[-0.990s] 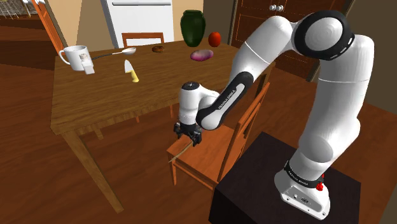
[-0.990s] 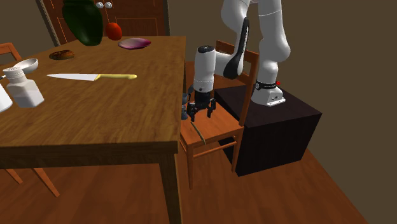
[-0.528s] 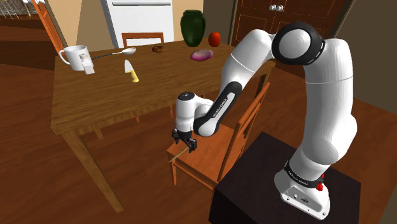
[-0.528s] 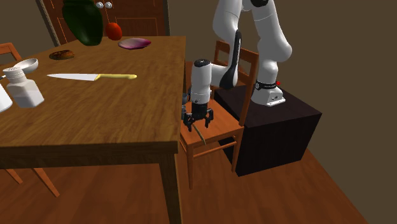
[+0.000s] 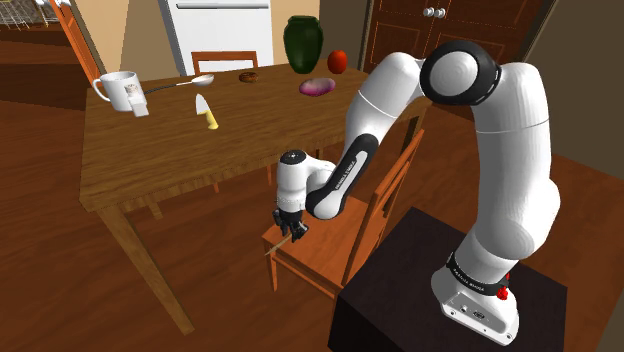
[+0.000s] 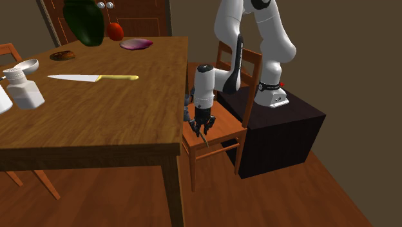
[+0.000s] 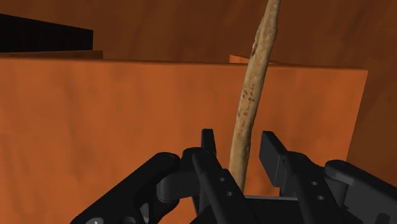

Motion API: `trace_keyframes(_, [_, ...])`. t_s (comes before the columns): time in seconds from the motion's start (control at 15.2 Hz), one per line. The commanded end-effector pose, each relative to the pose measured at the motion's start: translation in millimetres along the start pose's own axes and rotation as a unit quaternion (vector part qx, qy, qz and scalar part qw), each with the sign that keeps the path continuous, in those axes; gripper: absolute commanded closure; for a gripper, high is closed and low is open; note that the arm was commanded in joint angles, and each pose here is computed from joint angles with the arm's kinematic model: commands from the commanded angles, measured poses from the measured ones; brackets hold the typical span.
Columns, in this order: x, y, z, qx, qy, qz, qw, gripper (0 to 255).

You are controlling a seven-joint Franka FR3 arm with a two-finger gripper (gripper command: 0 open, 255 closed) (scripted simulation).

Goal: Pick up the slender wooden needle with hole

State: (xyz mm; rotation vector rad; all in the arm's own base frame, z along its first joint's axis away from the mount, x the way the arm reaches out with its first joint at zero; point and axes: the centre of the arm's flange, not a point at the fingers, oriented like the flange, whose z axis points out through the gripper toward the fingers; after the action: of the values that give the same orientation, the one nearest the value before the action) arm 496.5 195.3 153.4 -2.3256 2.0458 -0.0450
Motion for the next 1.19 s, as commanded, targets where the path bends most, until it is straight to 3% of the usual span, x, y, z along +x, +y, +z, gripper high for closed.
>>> trace_keyframes(0.0, [0.8,-1.0,1.3,0.001,-0.001,0.001,1.0000,255])
trace_keyframes(0.33, [0.5,-1.4,1.8,0.001,-0.001,0.001,1.0000,255])
trace_keyframes(1.12, [0.1,-4.7,-61.5,0.001,-0.001,0.001,1.0000,255])
